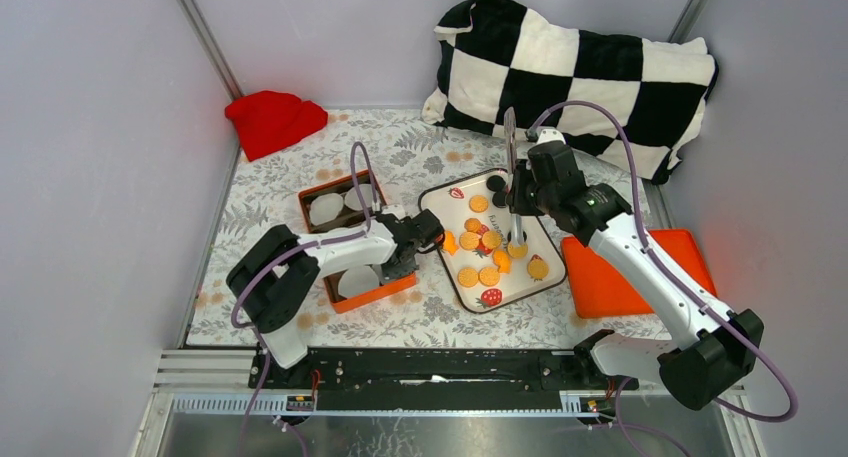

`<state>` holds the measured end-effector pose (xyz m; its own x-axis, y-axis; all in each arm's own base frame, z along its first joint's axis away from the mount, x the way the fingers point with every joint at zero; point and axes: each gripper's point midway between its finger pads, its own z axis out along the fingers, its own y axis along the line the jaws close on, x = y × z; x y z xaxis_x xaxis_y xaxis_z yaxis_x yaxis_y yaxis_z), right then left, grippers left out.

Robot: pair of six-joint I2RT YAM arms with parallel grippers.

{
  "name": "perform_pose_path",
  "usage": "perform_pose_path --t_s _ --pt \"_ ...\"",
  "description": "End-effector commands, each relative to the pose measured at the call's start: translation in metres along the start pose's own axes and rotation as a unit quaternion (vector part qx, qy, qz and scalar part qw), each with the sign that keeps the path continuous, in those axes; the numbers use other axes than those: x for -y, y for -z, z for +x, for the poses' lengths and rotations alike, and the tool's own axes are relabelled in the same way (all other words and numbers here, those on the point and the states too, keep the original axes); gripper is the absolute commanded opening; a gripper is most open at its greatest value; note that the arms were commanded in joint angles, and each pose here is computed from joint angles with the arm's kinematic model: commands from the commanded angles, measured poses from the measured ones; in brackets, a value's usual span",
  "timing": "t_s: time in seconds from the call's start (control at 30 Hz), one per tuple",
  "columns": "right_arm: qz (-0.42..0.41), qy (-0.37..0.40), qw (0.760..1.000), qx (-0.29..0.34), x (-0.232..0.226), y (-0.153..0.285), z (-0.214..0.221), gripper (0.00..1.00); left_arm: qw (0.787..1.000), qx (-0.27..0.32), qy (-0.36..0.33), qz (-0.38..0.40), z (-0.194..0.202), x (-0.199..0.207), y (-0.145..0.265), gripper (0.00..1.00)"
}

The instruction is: Pack the cookies

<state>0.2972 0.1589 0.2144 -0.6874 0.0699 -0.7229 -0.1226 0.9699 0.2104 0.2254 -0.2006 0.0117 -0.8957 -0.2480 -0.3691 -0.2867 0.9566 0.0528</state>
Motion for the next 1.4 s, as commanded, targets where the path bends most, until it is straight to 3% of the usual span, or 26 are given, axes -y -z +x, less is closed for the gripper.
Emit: perform_pose_path --t_s 0.0,0.17,0.4,0.6,0.8,1.37 --pt "-0.012 0.001 0.999 0.039 -0.01 0.01 -0.029 0.24 0.999 -0.031 0.0 0.03 0.02 0.012 0.002 0.06" --pt "-0.019 0.009 1.0 0.021 -0.013 0.011 -0.024 0.24 0.999 0.007 0.005 0.035 -0.003 0.011 0.034 0.06" --pt "-0.023 0.033 0.998 -0.038 -0.011 0.009 0.011 0.24 0.984 0.136 0.069 0.088 -0.106 0.011 0.129 0.17" --pt "-0.016 0.052 0.995 -0.088 -0.009 0.01 0.046 0.29 0.971 0.174 0.089 0.14 -0.16 0.011 0.146 0.17" --pt "-0.014 0.051 0.992 -0.113 -0.008 0.014 0.07 0.51 0.972 0.163 0.061 0.157 -0.161 0.029 0.131 0.17" --pt "0.006 0.046 0.992 -0.121 -0.003 -0.006 0.091 0.51 0.973 0.161 0.049 0.155 -0.153 0.02 0.115 0.17"
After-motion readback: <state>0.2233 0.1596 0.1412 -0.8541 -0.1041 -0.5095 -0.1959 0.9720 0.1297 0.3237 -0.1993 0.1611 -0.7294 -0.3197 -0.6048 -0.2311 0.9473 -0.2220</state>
